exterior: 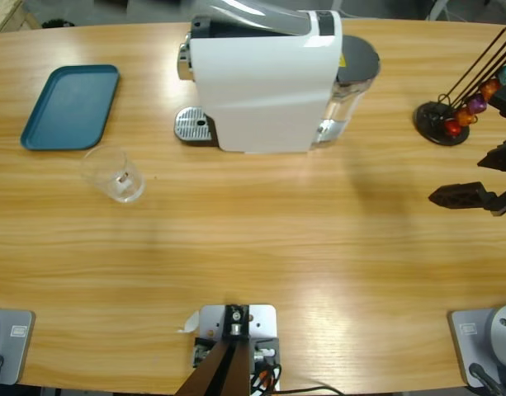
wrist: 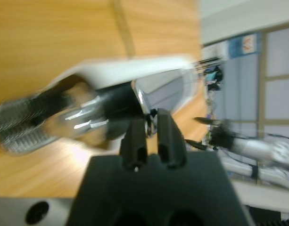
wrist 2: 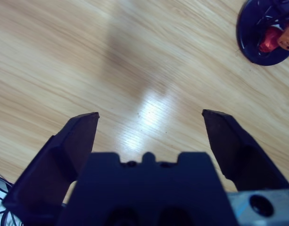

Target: Pour coffee

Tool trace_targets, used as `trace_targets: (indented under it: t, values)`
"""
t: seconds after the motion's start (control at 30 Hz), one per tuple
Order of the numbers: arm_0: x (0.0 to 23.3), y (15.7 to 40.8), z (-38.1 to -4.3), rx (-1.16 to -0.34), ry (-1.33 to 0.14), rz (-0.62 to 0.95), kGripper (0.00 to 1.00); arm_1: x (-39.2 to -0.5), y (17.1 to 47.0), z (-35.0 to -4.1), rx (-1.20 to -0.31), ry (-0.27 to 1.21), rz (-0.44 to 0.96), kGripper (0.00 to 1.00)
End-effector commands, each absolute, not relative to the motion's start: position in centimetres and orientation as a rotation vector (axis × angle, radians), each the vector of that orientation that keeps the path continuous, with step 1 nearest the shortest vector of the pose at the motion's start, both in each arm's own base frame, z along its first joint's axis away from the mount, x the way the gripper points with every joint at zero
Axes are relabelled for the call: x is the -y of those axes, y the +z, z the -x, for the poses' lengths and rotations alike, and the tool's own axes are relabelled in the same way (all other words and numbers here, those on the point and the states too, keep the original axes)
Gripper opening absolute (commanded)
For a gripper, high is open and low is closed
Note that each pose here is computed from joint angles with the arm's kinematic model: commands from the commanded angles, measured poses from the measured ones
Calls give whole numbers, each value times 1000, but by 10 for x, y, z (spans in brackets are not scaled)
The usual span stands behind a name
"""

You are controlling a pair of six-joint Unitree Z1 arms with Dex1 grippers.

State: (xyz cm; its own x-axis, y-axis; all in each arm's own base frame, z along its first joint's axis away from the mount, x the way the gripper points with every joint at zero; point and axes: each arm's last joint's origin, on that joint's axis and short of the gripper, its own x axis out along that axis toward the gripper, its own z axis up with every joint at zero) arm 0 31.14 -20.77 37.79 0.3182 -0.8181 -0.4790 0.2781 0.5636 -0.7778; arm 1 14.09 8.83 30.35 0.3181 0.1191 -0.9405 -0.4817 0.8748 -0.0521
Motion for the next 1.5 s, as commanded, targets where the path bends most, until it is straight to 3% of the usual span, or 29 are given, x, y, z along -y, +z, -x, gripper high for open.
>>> trace_targets:
  t: [0.03,0.2,0.23,0.3,0.33,0.4,0.53,0.7,0.87,0.97,1.07,1.27,1.5]
  values:
    - [234,411,-294,-991,-927,597,0,-91,299,-142,-1217,410,362,1000]
    - [249,418,-297,-950,-1007,563,0,-90,299,-141,-1216,410,361,1000]
    - [252,420,-297,-933,-1029,545,67,-90,299,-141,-1217,410,362,1000]
    - [258,425,-293,-847,-1096,456,734,-90,299,-141,-1214,409,362,1000]
    - [258,429,-286,-790,-1131,384,873,-89,300,-140,-1210,410,360,1000]
    - [252,434,-264,-688,-1087,241,976,-86,304,-136,-1187,388,343,1000]
    - [230,424,-224,-469,-983,-236,990,-65,319,-133,-1076,269,272,1000]
    - [175,396,-175,-538,-894,-481,991,-42,329,-134,-919,107,186,1000]
    - [127,356,-136,-596,-790,-591,1000,-19,317,-121,-726,-47,88,1000]
    - [100,333,-118,-627,-696,-633,1000,-14,308,-125,-683,-86,65,990]
    - [81,323,-109,-643,-633,-612,1000,-13,301,-135,-662,-123,61,890]
    - [73,320,-106,-653,-593,-583,1000,-17,284,-168,-676,-122,50,813]
    - [72,317,-107,-673,-578,-554,1000,-19,266,-177,-682,-110,45,808]
